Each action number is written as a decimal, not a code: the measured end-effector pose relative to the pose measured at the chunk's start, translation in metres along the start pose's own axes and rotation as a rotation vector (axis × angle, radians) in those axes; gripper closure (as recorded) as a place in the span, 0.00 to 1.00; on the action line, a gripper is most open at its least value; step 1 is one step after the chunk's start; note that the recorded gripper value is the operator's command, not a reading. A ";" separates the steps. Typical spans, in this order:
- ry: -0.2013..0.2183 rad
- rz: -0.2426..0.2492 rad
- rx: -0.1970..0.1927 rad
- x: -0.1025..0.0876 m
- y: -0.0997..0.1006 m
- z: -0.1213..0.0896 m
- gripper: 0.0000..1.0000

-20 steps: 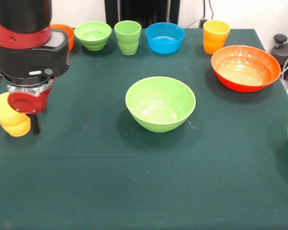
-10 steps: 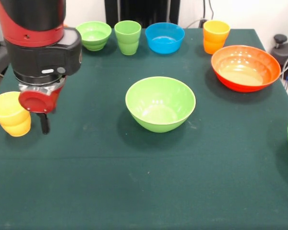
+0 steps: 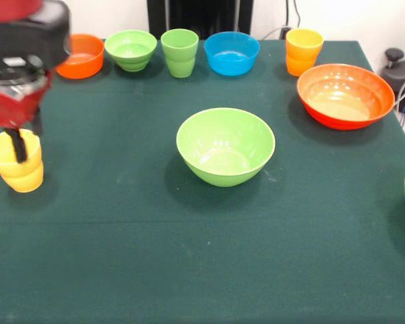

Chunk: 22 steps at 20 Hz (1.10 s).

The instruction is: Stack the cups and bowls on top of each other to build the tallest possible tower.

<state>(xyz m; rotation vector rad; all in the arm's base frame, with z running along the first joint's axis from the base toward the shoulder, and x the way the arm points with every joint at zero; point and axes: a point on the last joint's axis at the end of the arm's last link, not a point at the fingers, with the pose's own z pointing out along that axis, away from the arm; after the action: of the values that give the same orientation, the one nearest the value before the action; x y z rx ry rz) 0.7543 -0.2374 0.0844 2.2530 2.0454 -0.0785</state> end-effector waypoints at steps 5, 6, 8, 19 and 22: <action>0.009 0.043 0.029 -0.039 -0.006 -0.029 0.00; 0.010 0.044 0.030 -0.040 -0.006 -0.030 0.00; 0.016 0.060 0.043 -0.056 -0.008 -0.040 0.00; -0.020 0.083 0.029 -0.116 0.000 -0.038 0.00; -0.025 0.071 0.035 -0.114 0.001 -0.030 0.00</action>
<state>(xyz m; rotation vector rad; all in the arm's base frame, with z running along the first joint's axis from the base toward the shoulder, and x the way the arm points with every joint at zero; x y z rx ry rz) 0.7437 -0.3475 0.1259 2.3302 1.9642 -0.1374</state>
